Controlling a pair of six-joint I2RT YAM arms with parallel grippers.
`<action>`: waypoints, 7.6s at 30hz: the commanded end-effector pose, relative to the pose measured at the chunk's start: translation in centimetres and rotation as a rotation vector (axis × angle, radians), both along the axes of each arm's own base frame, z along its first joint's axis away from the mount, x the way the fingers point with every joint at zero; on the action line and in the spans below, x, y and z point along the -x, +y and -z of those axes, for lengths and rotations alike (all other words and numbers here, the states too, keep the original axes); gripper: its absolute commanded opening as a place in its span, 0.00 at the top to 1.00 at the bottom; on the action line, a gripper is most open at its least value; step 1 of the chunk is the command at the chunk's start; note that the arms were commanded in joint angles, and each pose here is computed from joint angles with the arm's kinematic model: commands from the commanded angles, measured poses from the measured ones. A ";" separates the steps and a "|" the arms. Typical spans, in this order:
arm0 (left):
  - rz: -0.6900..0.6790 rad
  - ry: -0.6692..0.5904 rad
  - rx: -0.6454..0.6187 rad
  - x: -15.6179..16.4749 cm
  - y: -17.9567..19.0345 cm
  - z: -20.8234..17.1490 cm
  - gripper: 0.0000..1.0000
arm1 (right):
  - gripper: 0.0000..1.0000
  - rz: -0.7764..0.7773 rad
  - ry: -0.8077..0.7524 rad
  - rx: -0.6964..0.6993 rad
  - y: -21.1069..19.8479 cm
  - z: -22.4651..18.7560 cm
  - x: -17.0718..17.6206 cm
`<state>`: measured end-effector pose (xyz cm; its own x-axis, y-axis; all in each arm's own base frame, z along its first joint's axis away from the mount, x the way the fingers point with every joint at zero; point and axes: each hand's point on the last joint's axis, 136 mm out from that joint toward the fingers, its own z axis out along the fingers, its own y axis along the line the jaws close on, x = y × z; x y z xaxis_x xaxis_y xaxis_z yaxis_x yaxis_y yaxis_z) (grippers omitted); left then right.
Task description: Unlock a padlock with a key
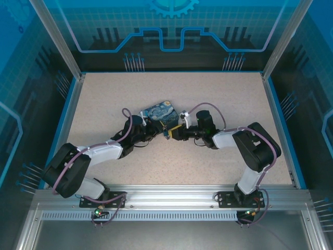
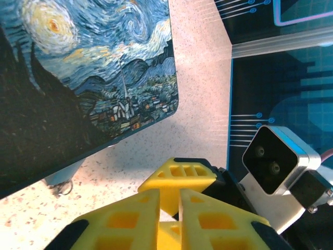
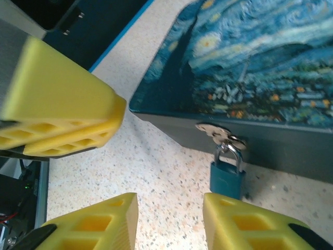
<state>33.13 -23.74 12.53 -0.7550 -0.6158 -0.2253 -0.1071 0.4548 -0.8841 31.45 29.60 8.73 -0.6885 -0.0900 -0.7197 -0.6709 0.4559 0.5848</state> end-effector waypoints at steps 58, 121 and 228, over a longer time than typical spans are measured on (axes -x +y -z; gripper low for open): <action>-0.032 -0.181 -0.484 -3.0 -2.0 8.5 0.66 | 0.56 0.179 -0.071 0.069 -6.1 -1.3 0.1; 0.028 0.074 0.034 -0.2 -1.4 -0.8 1.00 | 0.57 0.094 -0.994 0.770 1.6 -2.7 1.4; -0.184 0.036 -0.299 1.3 11.4 -0.9 0.15 | 0.16 0.208 0.046 0.229 -4.5 -0.3 0.4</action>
<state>31.82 -14.58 13.02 -0.6580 -0.6690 -0.3457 -0.2226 0.6114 -0.7593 29.64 24.38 8.04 -0.7109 -0.1561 -0.6858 -0.5625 0.7115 0.4211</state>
